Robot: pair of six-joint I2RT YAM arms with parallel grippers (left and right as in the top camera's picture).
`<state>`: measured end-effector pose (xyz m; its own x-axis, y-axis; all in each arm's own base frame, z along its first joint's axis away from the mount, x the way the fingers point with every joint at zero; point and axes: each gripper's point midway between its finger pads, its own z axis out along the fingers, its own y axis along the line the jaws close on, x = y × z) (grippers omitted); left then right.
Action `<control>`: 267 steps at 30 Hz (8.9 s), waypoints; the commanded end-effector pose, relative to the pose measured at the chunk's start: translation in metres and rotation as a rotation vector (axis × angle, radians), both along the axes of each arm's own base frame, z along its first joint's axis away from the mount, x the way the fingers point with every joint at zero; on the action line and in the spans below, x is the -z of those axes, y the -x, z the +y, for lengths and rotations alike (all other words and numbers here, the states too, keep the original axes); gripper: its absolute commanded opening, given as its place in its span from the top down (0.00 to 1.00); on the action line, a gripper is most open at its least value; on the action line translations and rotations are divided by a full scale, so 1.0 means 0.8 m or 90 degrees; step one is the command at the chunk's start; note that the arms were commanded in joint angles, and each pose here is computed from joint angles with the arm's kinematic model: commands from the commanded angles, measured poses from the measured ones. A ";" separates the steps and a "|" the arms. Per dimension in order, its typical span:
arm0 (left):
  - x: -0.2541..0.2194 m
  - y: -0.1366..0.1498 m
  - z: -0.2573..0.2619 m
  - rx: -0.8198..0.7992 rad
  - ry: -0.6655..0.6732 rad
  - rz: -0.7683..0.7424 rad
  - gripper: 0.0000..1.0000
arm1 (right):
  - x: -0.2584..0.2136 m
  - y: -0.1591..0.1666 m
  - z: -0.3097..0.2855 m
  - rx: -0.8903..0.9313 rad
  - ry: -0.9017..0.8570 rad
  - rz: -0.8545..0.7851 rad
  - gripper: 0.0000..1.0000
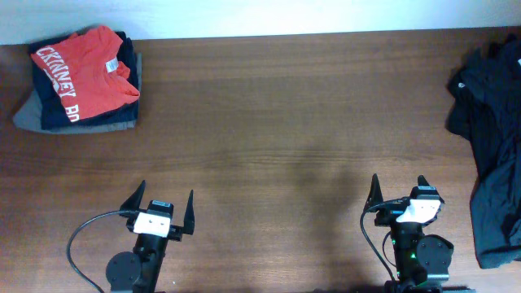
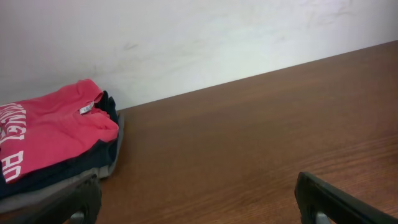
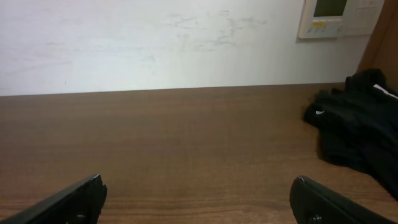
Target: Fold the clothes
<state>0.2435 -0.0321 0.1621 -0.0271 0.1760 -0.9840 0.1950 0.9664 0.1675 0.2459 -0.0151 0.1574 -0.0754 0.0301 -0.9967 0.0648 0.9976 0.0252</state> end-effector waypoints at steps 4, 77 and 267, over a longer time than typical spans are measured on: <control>0.001 0.000 0.004 -0.010 -0.011 -0.002 0.01 | 0.002 0.001 -0.004 0.009 0.000 0.001 0.02; 0.001 0.000 0.004 -0.010 -0.011 -0.002 0.01 | -0.144 -0.195 -0.107 0.160 -0.101 0.231 0.01; 0.001 0.000 0.004 -0.010 -0.011 -0.002 0.01 | 0.082 -0.391 -0.390 0.261 -0.291 0.462 0.96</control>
<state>0.2437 -0.0309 0.1619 -0.0291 0.1763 -0.9839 0.1881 0.9677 0.1678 0.5484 -0.3335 0.0434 -0.6083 0.5744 -0.5478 0.6090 0.7803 0.1420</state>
